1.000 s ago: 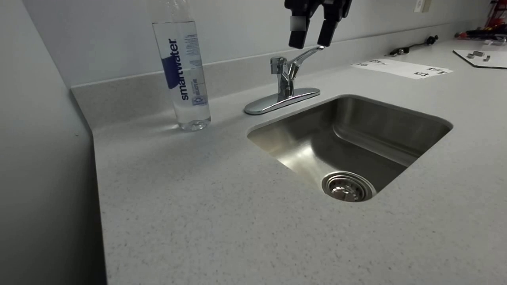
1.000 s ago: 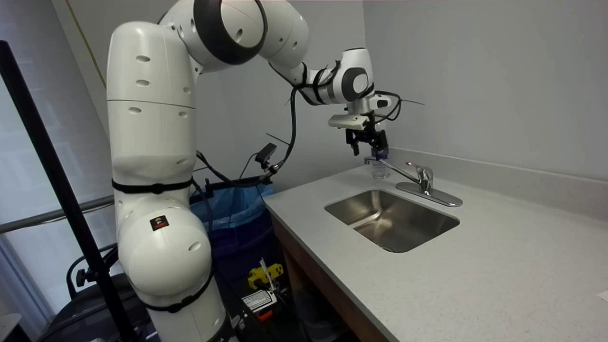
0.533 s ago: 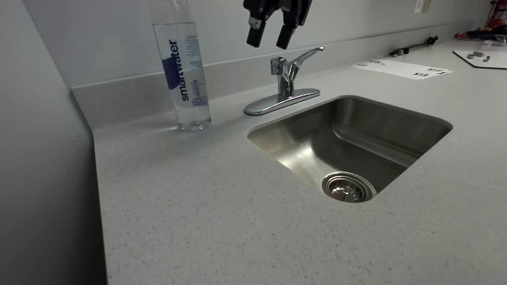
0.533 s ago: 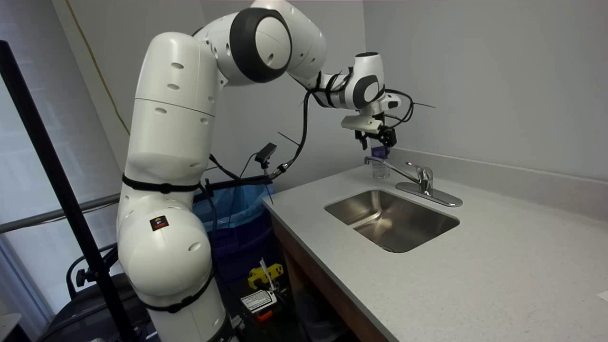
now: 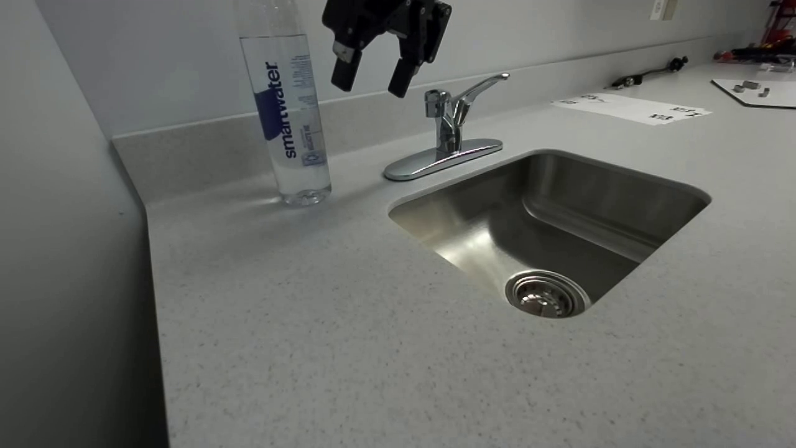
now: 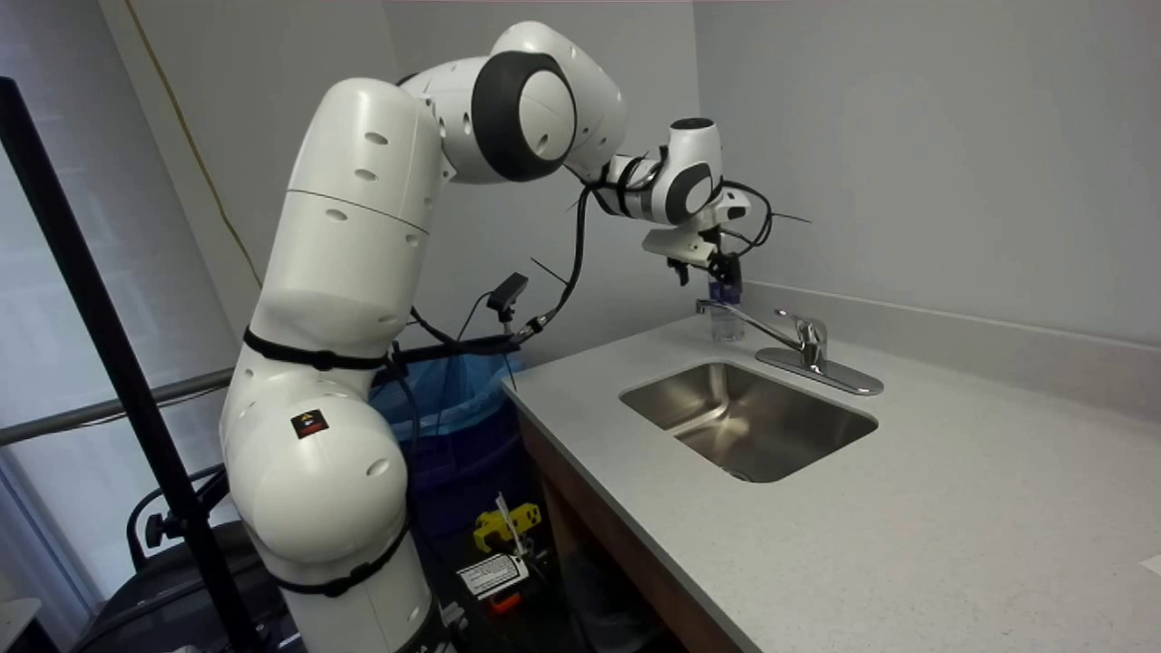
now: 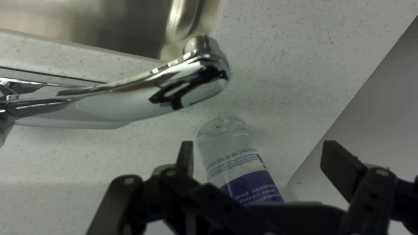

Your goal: Turn the tap nozzle from the left to the middle then lift up the tap handle

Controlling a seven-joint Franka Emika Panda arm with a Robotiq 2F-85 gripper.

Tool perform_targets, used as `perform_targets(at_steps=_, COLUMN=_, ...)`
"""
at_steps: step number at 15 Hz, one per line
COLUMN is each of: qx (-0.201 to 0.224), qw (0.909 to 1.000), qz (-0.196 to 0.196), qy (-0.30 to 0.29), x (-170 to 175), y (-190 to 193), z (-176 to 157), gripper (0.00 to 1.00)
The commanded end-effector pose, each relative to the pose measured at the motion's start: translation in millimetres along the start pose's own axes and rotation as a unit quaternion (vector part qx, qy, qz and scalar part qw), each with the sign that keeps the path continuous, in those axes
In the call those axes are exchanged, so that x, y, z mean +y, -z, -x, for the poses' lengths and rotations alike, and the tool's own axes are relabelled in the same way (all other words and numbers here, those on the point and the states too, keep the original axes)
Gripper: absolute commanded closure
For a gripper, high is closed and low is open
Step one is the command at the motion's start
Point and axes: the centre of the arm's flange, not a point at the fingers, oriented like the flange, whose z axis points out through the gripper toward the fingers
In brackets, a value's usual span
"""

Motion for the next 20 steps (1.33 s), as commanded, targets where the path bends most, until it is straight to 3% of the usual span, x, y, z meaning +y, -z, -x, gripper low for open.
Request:
perform_targets(at_steps=1, qx=-0.009, qw=0.9998, qz=-0.013, qy=-0.015, x=-10, y=-8, z=0, gripper=0.00)
perform_targets(at_steps=12, qx=-0.101, qw=0.9946, qz=0.012, qy=-0.020, x=4, y=20, z=33, gripper=0.00)
perform_targets(at_steps=20, qx=-0.156, qw=0.9855, qz=0.061, qy=-0.029, x=35, y=33, z=68, gripper=0.00)
